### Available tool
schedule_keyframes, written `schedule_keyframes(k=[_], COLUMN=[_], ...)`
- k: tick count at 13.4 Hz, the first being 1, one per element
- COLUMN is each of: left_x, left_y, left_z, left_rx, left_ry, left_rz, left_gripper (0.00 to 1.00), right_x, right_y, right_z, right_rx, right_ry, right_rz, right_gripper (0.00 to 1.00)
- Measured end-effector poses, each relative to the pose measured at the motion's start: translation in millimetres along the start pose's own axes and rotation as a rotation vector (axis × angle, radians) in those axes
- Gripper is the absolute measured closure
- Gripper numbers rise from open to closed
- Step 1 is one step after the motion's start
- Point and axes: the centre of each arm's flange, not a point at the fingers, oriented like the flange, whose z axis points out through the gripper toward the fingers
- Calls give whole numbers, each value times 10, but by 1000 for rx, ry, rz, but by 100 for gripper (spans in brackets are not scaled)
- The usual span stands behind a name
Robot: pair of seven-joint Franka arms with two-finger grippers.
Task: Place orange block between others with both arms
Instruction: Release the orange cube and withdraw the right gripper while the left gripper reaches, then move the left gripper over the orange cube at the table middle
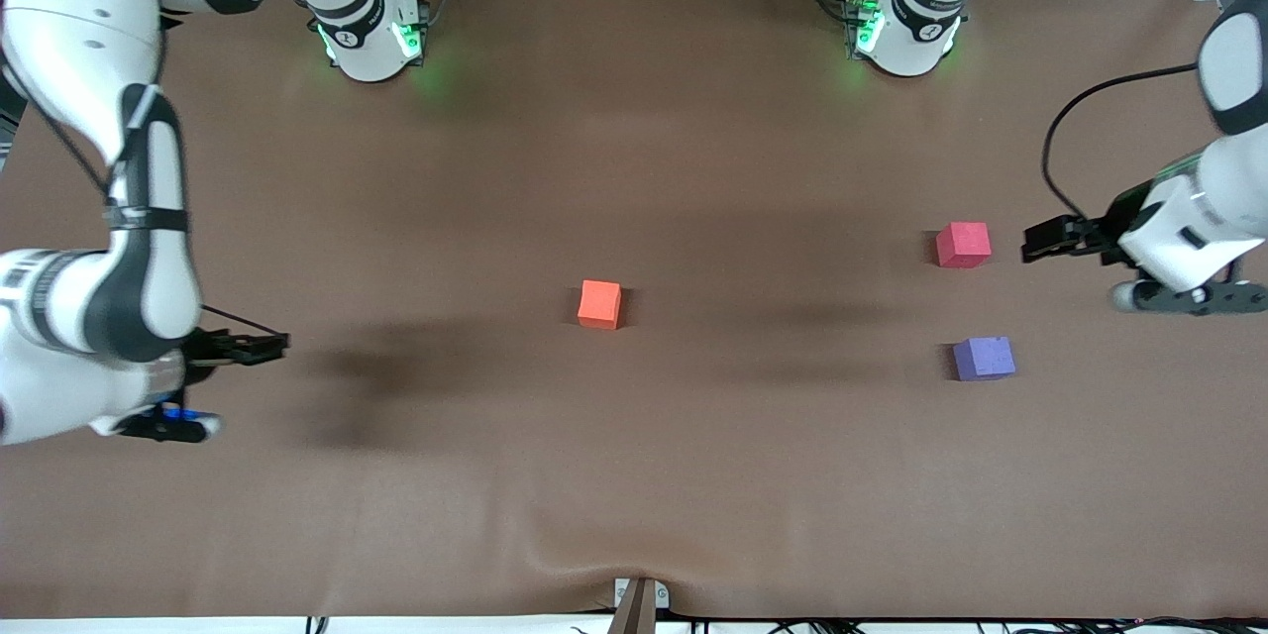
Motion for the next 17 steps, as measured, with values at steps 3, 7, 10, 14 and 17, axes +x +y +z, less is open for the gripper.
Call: schedule_keyframes(k=[3,7,10,14,17], left_x=[112,167,248,411,431], left_y=[694,1803,2128,2425,2867], left_z=[173,503,778,1269,1750], left_rx=[-5,-1,-21,-60,-80], left_ry=[13,55,75,112,157], left_rz=[-60,-91,-71,-90,-134], left_gripper=[0,0,0,0,0], right_x=[-248,-1105,-1893,-2208,-2208], right_y=[125,-3,-122,-157,-141], right_z=[-328,-1134,-1639,-1844,-1878], right_rx=[-24,-14,4,9,8], right_ry=[26,111,182,227,244], right_rz=[-30,-52,-80,-83,-45], right_gripper=[0,0,0,0,0])
